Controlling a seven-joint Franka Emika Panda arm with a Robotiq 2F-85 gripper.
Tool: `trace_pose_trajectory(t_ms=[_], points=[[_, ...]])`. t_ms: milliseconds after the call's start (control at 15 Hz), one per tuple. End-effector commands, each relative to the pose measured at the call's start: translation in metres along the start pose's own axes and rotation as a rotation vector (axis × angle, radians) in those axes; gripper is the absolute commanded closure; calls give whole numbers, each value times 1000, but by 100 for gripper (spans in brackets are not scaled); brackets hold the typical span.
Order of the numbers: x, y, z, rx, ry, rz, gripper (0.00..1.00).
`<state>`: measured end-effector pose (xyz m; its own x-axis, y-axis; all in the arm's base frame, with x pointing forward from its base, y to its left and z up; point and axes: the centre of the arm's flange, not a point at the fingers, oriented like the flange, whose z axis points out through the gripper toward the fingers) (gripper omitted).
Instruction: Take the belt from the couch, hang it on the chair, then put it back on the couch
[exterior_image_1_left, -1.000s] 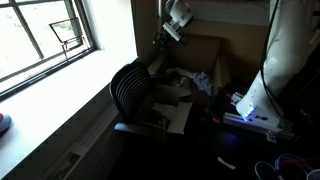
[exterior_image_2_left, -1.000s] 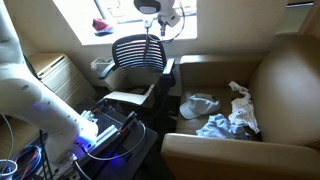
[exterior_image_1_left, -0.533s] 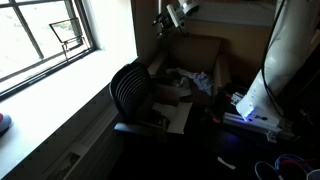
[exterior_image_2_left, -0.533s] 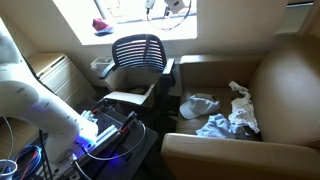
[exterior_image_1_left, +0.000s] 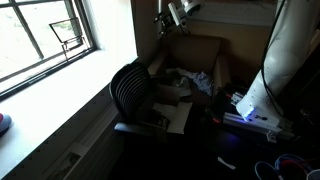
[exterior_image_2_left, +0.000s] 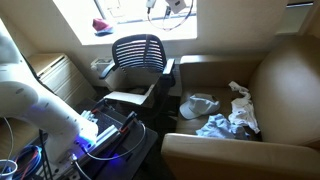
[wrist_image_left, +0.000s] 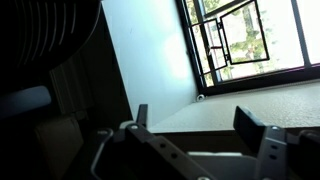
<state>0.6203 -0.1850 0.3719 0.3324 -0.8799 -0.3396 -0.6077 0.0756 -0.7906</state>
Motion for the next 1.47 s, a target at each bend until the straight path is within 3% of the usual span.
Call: trace_pose_trajectory(t_ms=[0, 400, 467, 533, 933, 1000, 1200, 1333, 1400], points=[[0, 0, 0, 0, 0, 0, 12], [0, 0, 0, 0, 0, 0, 12], [0, 0, 0, 0, 0, 0, 3], [-12, 14, 27, -116, -43, -30, 1], [-97, 135, 153, -461, -191, -106, 0], [-80, 108, 125, -375, -184, -91, 0], [-104, 145, 159, -459, -209, -107, 0], [-118, 130, 150, -391, -193, -235, 0], [-128, 128, 147, -414, -225, -304, 0]])
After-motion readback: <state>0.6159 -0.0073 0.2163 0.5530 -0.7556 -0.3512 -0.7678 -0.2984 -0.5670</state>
